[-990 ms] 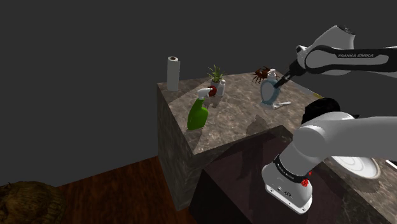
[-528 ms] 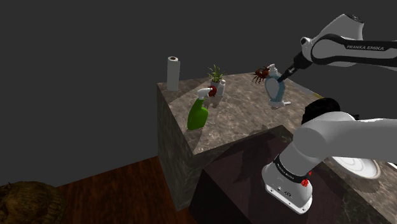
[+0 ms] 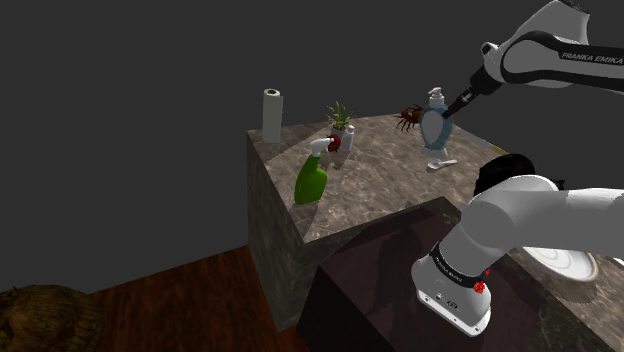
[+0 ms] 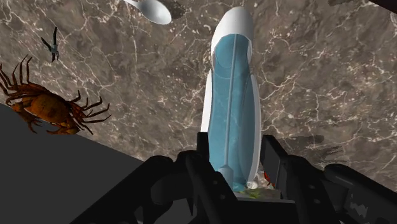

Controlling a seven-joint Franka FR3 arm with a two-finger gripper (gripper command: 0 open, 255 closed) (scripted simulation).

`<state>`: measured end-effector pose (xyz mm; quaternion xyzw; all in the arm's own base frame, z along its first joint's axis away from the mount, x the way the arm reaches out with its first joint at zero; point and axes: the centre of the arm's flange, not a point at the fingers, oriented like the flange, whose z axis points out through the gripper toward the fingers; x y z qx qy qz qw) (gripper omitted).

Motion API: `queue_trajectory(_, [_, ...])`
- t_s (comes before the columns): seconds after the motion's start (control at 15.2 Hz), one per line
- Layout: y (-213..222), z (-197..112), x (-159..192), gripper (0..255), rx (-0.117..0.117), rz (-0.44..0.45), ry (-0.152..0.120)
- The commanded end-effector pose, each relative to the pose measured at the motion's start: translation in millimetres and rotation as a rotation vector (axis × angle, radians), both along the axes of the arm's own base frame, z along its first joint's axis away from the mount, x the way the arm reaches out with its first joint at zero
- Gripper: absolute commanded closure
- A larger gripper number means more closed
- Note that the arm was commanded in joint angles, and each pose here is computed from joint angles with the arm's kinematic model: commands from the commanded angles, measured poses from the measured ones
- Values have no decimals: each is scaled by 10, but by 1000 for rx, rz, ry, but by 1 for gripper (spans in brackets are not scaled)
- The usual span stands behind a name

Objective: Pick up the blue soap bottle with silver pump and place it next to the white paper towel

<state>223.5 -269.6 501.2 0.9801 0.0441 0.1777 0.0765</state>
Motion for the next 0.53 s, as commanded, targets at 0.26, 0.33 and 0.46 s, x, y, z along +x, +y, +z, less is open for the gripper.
queue_trajectory(0.26, [-3,321,3,255,0,0,0])
queue_trajectory(0.33, [-3,373,3,255,0,0,0])
queue_trajectory(0.46, [-3,479,3,255,0,0,0])
